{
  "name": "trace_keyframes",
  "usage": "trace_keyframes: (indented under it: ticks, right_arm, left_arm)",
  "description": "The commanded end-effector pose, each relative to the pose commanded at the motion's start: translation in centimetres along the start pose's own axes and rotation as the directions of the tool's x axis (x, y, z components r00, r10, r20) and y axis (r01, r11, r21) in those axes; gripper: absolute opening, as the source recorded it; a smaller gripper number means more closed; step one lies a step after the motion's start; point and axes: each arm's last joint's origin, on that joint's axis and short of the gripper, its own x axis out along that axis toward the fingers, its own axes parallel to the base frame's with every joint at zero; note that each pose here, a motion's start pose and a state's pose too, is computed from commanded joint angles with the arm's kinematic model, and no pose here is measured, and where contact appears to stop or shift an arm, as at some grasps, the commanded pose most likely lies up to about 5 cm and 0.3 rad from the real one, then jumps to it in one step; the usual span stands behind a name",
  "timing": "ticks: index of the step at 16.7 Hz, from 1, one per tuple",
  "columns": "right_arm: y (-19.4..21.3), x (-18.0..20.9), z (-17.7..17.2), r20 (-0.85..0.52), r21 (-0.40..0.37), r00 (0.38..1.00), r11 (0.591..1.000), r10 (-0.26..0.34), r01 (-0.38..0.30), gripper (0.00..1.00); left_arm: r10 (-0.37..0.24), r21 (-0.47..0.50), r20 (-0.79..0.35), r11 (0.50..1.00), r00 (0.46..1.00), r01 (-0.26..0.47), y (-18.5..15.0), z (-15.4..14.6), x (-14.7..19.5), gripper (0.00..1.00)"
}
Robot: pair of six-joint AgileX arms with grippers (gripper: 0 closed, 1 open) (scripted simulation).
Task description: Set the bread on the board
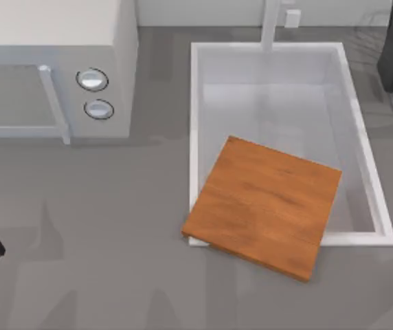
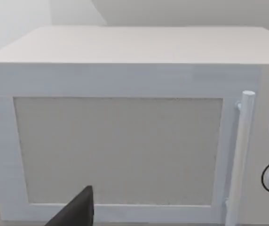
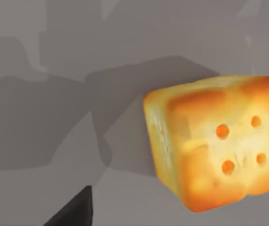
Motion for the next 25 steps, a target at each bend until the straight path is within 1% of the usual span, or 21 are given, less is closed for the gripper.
trace_keyframes:
  ticks: [2, 4, 6, 8, 10, 15, 17, 22, 25]
  right_arm:
    - [-1.8, 1.6, 1.2, -0.099, -0.053, 0.992, 0.995, 0.076, -0.082, 1.00]
    - [-3.4, 3.4, 2.1, -0.176, -0.090, 0.974, 0.983, 0.142, -0.159, 1.00]
    - [-4.6, 4.7, 2.7, -0.226, -0.115, 0.956, 0.969, 0.188, -0.218, 1.00]
    - [-5.4, 5.5, 3.0, -0.254, -0.130, 0.943, 0.959, 0.214, -0.253, 1.00]
    - [-5.6, 5.9, 3.2, -0.264, -0.135, 0.938, 0.955, 0.224, -0.266, 1.00]
    - [-5.5, 6.0, 3.2, -0.263, -0.138, 0.938, 0.954, 0.224, -0.266, 1.00]
    - [-5.3, 7.1, 2.9, -0.268, -0.133, 0.936, 0.953, 0.228, -0.271, 1.00]
    - [-4.4, 11.6, 1.7, -0.258, -0.136, 0.941, 0.956, 0.219, -0.260, 1.00]
    - [-4.1, 12.4, 1.3, -0.264, -0.135, 0.938, 0.955, 0.224, -0.266, 1.00]
  left_arm:
    - [0.000, 0.000, 0.000, 1.000, 1.000, 0.000, 0.0, 0.0, 0.0, 1.00]
    - [0.000, 0.000, 0.000, 1.000, 1.000, 0.000, 0.0, 0.0, 0.0, 1.00]
    - [0.000, 0.000, 0.000, 1.000, 1.000, 0.000, 0.0, 0.0, 0.0, 1.00]
    - [0.000, 0.000, 0.000, 1.000, 1.000, 0.000, 0.0, 0.0, 0.0, 1.00]
    - [0.000, 0.000, 0.000, 1.000, 1.000, 0.000, 0.0, 0.0, 0.0, 1.00]
    - [0.000, 0.000, 0.000, 1.000, 1.000, 0.000, 0.0, 0.0, 0.0, 1.00]
    - [0.000, 0.000, 0.000, 1.000, 1.000, 0.000, 0.0, 0.0, 0.0, 1.00]
    - [0.000, 0.000, 0.000, 1.000, 1.000, 0.000, 0.0, 0.0, 0.0, 1.00]
    - [0.000, 0.000, 0.000, 1.000, 1.000, 0.000, 0.0, 0.0, 0.0, 1.00]
